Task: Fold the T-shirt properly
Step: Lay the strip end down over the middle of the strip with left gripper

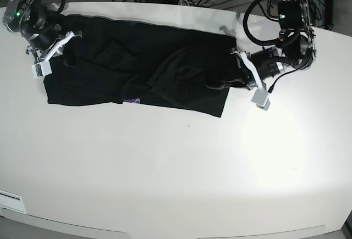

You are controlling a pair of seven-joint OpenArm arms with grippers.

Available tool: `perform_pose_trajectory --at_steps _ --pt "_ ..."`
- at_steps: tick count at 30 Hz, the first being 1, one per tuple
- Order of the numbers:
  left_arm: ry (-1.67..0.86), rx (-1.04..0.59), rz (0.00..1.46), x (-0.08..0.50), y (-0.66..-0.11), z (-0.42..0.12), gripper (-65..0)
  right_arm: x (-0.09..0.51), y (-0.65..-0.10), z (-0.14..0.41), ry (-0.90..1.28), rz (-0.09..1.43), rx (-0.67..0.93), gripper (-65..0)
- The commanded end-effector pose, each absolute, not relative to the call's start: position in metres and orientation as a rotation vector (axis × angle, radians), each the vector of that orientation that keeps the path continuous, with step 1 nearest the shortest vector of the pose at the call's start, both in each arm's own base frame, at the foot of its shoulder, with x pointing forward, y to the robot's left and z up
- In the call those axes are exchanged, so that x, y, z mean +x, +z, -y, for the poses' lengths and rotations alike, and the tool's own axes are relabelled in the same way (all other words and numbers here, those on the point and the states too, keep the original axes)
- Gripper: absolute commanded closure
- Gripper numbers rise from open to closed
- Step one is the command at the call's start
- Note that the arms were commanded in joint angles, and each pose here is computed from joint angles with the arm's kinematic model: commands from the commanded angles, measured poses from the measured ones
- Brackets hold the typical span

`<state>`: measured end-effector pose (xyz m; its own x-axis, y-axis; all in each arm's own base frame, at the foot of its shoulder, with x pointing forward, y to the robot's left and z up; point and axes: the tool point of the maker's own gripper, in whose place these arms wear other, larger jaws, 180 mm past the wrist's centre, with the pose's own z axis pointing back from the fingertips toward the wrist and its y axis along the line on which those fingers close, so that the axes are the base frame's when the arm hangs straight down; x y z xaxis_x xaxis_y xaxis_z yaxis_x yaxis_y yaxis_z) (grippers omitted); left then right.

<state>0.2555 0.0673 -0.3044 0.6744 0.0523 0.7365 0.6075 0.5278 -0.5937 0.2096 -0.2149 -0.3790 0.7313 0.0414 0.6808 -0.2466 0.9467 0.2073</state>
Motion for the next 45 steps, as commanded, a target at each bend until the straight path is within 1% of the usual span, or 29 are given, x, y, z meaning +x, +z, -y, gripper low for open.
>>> perform_pose_trajectory --at_steps 1,7,16,19,23,25,28,30,32,35,37,40,45 --pt "-0.413 -1.015 0.826 0.257 -0.288 -0.063 0.0 0.213 -0.373 0.217 0.173 0.753 0.289 0.0" --pt "-0.439 -1.044 0.762 0.240 -0.298 -0.053 0.0 0.213 -0.373 0.217 0.173 0.753 0.289 0.0" --pt "-0.553 -1.066 0.587 0.198 -0.329 -0.014 0.0 0.213 -0.373 0.217 0.173 0.753 0.288 0.0" --pt "-0.575 -1.139 0.569 0.189 -0.322 0.003 0.0 0.213 -0.373 0.218 0.173 0.753 0.288 0.0" --pt "-0.579 -1.311 0.571 0.182 -0.294 0.021 0.0 0.213 -0.373 0.218 0.173 0.753 0.288 0.0" --pt "-0.618 -1.342 0.553 0.180 -0.287 0.022 0.0 0.213 -0.373 0.217 0.173 0.753 0.289 0.0" --pt "-0.674 -1.298 0.537 0.184 -0.289 0.016 0.0 0.213 -0.373 0.217 0.173 0.753 0.288 0.0" --pt "-0.665 -1.278 0.569 0.194 -0.285 0.010 0.0 0.213 -0.373 0.217 0.173 0.753 0.288 0.0" --pt "-0.625 -1.258 0.636 0.209 -0.279 -0.001 0.0 0.213 -0.373 0.218 0.173 0.753 0.288 0.0" --pt "-0.520 -1.157 0.779 0.242 -0.275 -0.026 0.0 0.213 -0.373 0.217 0.173 0.753 0.289 0.0" --pt "-0.477 -1.090 0.843 0.257 -0.275 -0.040 0.0 0.213 -0.373 0.217 0.173 0.754 0.289 0.0" --pt "-0.488 -0.992 0.826 0.261 -0.291 -0.047 0.0 0.213 -0.373 0.217 0.172 0.755 0.292 0.0" --pt "-0.537 -0.938 0.739 0.253 -0.319 -0.034 0.0 0.214 -0.372 0.217 0.172 0.758 0.292 0.0"
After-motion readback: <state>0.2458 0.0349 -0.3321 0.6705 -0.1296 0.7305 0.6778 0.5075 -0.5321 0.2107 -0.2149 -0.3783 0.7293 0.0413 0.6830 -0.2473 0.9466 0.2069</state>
